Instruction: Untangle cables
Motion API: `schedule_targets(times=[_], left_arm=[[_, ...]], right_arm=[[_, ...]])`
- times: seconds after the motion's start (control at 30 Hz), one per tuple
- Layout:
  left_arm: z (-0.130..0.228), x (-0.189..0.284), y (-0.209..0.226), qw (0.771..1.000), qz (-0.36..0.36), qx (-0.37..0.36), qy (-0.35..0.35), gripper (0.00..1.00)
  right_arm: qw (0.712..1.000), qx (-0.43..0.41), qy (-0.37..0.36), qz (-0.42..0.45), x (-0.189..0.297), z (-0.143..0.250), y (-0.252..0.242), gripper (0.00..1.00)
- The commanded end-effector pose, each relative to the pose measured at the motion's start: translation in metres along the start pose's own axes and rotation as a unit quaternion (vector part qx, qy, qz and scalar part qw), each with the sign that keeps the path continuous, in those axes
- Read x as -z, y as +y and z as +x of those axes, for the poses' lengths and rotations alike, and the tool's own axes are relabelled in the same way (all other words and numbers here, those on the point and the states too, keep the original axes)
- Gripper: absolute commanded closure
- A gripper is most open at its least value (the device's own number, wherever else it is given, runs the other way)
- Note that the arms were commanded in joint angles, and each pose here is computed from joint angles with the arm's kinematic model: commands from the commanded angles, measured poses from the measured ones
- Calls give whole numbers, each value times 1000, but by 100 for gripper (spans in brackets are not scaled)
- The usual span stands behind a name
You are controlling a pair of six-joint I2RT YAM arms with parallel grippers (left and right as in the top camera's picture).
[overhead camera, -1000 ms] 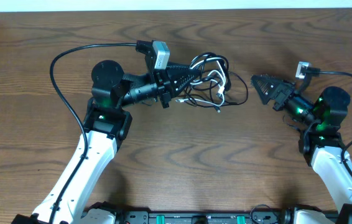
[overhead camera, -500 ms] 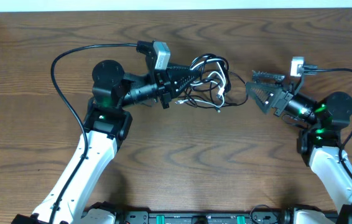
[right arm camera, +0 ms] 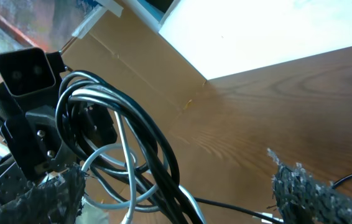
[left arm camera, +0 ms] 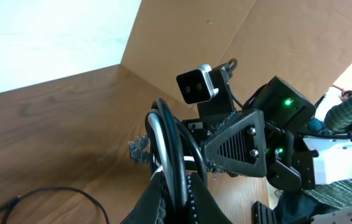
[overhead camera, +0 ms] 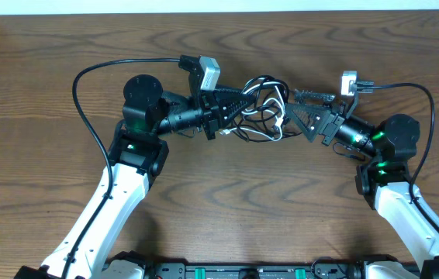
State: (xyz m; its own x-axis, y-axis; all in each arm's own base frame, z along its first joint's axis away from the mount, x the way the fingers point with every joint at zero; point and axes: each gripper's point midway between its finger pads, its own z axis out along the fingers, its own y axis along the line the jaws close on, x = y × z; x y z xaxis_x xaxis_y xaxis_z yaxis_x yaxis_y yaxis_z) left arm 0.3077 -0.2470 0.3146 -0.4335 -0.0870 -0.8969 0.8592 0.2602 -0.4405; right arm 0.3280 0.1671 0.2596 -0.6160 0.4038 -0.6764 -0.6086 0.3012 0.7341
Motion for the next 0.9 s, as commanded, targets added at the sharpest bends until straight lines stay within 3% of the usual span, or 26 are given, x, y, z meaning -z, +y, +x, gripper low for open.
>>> schedule_targets(times=[0.0, 0.3, 0.47, 0.57, 0.87], left_arm=[[-9, 0, -8, 1000, 13, -25, -4, 92], [-2, -12, -25, 999, 38, -29, 6, 92], [-1, -13, -27, 999, 40, -29, 7, 92], [-1, -13, -27, 999, 40, -28, 7, 92], [1, -17, -32, 998, 49, -29, 11, 92]], right_arm=[[1000, 6, -12, 1, -1, -5, 3, 7], [999, 32, -25, -5, -7, -8, 10, 8], [999, 34, -24, -6, -8, -7, 10, 22], [999, 34, -23, -7, -8, -7, 11, 26], [999, 34, -19, -11, -11, -4, 14, 65]])
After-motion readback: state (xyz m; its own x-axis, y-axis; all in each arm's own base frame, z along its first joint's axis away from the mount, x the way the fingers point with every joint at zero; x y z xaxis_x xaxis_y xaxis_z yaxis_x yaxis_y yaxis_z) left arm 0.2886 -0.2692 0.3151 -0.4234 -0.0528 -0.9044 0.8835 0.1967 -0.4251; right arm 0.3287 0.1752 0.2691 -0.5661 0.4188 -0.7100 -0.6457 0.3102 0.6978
